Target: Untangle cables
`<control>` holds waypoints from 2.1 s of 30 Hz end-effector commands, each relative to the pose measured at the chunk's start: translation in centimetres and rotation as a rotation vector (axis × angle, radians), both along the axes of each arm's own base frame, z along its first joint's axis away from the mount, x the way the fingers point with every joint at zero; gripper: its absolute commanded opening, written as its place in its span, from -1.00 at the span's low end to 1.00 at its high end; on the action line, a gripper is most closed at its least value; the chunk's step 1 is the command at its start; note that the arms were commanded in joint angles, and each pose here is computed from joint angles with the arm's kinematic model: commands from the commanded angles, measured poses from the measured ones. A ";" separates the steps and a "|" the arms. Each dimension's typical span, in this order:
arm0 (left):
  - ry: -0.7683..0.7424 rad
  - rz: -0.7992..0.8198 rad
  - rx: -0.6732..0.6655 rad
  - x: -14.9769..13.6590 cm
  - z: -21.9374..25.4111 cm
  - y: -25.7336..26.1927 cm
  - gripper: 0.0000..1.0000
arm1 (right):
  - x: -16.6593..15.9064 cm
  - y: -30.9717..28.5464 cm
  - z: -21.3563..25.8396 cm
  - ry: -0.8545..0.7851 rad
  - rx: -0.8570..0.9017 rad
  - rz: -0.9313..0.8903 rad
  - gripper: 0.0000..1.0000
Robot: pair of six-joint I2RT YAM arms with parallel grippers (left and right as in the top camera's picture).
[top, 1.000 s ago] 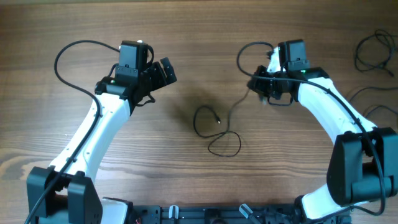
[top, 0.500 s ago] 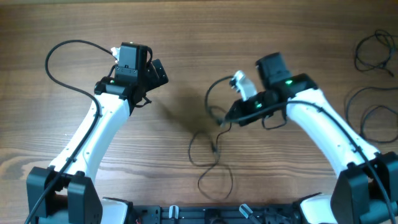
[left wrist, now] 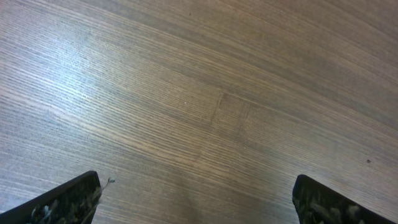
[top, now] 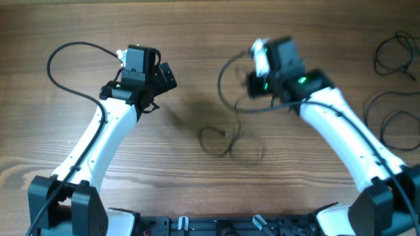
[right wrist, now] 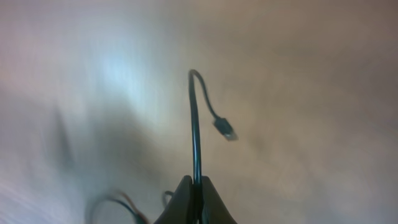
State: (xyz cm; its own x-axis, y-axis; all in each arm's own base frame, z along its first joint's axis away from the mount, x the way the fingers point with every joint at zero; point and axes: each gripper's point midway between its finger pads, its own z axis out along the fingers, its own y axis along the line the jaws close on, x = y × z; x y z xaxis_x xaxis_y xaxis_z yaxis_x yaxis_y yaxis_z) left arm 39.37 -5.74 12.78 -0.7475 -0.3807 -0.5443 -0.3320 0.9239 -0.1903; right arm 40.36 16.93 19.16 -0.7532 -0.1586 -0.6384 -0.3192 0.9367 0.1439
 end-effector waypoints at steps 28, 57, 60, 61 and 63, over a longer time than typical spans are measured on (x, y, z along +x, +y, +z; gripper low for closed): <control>-0.006 0.016 0.013 0.1 0.2 0.6 1.00 | 5.4 -3.5 -9.9 0.047 -0.134 -0.278 0.99; -0.006 0.016 0.013 0.1 0.2 0.6 1.00 | 5.7 -5.1 -23.8 0.108 -0.328 -0.551 -0.32; -0.006 0.016 0.013 0.1 0.2 0.6 1.00 | 3.9 -4.9 -25.4 0.197 -0.357 -0.502 -0.84; -0.006 0.016 0.013 0.1 0.2 0.6 1.00 | 3.6 -4.7 -25.7 0.221 -0.344 -0.490 -0.91; -0.006 0.016 0.013 0.1 0.2 0.6 1.00 | 3.2 -4.5 -25.3 0.268 -0.313 -0.471 -0.92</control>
